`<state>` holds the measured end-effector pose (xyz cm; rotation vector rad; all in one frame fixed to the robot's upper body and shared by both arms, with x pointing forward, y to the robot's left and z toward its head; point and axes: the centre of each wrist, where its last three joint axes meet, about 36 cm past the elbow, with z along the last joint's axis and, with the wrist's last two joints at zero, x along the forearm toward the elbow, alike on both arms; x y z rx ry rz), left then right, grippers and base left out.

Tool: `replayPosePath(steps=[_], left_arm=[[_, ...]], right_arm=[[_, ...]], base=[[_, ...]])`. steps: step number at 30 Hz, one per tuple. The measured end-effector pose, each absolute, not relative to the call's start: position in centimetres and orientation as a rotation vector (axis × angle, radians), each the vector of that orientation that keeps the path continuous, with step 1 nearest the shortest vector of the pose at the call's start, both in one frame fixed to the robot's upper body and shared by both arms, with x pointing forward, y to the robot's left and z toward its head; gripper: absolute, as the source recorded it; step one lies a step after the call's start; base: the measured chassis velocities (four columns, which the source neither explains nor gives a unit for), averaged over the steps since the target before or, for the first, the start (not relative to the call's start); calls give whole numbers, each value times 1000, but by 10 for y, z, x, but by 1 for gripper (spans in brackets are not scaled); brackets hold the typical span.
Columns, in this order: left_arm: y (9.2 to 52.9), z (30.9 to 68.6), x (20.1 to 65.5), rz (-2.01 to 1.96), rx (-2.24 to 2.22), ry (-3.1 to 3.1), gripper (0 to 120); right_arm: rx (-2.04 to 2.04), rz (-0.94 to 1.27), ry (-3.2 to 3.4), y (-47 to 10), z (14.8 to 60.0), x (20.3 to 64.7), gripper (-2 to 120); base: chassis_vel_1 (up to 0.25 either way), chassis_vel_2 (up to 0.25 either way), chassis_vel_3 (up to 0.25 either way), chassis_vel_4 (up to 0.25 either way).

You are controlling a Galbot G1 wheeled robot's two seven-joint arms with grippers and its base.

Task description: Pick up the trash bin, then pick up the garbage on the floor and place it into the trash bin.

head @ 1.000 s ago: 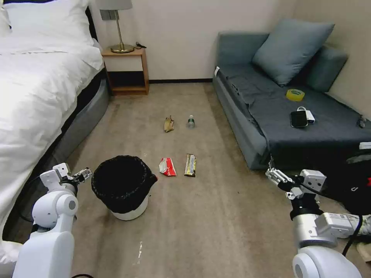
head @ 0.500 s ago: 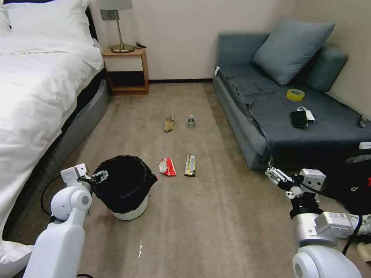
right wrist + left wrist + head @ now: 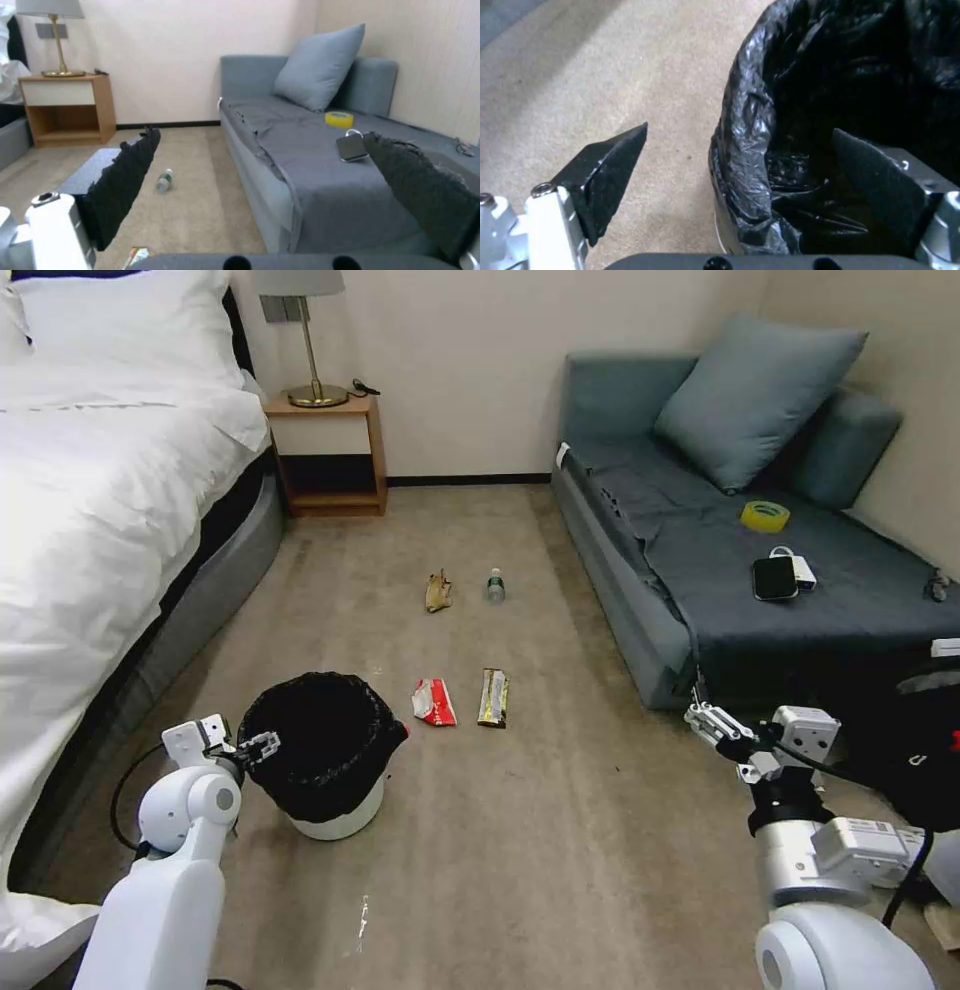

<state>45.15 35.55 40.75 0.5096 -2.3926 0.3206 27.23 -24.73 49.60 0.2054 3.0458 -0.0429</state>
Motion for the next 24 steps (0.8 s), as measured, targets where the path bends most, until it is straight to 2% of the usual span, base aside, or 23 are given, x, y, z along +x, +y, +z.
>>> replayPosePath(steps=[4, 5, 7, 8, 10, 13, 14, 20, 21, 24], left_arm=[[355, 406, 453, 328, 507, -2388, 95], [355, 402, 456, 339, 504, -2375, 84], [355, 402, 456, 339, 504, -2375, 84], [354, 400, 459, 345, 499, -2367, 72], [354, 399, 460, 347, 495, -2365, 68], [354, 398, 461, 350, 492, -2362, 53], [354, 398, 461, 350, 492, -2362, 53], [356, 397, 461, 355, 496, -2356, 30], [356, 397, 461, 355, 496, -2356, 30], [359, 395, 459, 367, 508, -2350, 14]], right_arm=[[206, -43, 3045, -247, 495, 273, 100], [209, -44, 3043, -248, 494, 273, 100], [209, -44, 3043, -248, 494, 273, 100], [211, -43, 3041, -248, 494, 274, 100], [213, -43, 3040, -249, 494, 274, 100], [216, -41, 3037, -249, 493, 274, 100], [216, -41, 3037, -249, 493, 274, 100], [218, -34, 3038, -248, 492, 274, 100], [218, -34, 3038, -248, 492, 274, 100], [218, -23, 3040, -247, 492, 274, 100]], base=[[0, 0, 0, 0], [0, 0, 0, 0], [0, 0, 0, 0], [0, 0, 0, 0], [0, 0, 0, 0], [0, 0, 0, 0], [0, 0, 0, 0], [0, 0, 0, 0], [0, 0, 0, 0], [0, 0, 0, 0]])
